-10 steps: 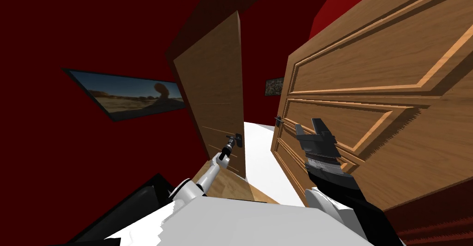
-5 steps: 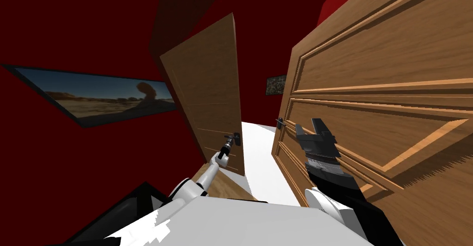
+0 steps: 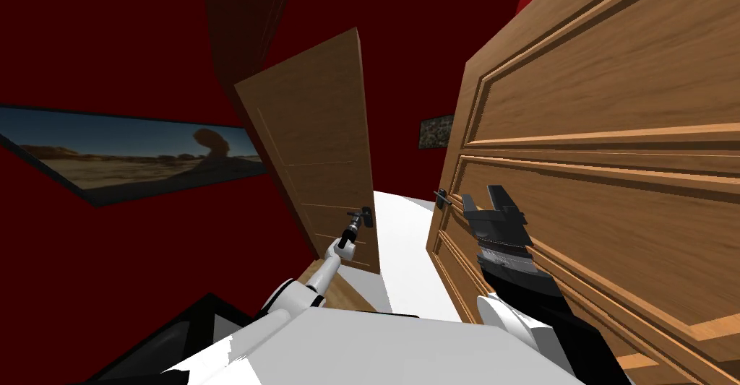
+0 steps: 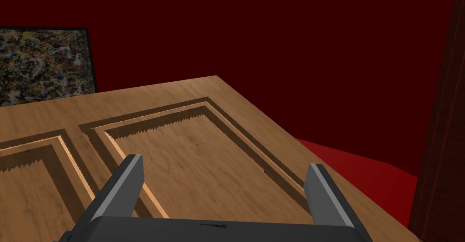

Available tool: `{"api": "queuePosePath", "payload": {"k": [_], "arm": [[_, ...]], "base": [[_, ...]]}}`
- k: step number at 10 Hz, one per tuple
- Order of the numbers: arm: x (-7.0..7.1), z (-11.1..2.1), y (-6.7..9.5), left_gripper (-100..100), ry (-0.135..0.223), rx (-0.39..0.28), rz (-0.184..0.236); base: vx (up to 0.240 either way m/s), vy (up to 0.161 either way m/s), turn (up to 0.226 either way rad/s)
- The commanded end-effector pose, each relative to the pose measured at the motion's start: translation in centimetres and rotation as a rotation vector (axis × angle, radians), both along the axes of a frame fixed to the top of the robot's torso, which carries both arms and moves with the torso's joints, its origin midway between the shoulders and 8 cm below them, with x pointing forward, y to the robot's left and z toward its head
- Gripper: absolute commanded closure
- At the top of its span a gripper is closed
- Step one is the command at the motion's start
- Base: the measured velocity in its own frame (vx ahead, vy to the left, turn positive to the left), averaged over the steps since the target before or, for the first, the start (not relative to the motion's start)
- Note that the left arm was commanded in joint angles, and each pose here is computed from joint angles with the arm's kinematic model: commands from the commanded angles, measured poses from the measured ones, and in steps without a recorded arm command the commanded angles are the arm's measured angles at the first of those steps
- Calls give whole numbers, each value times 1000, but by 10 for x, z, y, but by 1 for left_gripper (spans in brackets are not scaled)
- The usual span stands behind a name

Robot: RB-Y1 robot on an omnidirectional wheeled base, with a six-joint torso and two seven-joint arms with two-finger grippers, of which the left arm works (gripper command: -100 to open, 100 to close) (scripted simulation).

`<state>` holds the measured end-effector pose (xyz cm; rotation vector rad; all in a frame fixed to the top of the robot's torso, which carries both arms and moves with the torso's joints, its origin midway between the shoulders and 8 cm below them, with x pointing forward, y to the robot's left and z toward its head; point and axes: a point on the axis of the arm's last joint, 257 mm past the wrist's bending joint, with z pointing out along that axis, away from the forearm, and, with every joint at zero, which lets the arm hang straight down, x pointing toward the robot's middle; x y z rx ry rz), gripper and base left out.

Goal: Push the door open

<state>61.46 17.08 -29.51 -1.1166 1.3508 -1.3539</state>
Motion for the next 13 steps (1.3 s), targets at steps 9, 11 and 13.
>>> {"api": "queuePosePath", "payload": {"k": [9, 11, 13], "arm": [[5, 3, 72, 100, -5, 6, 143], [5, 3, 82, 100, -4, 5, 165], [4, 1, 83, 100, 1, 4, 167]], "base": [[165, -149, 73], [152, -155, 76], [97, -88, 55]]}}
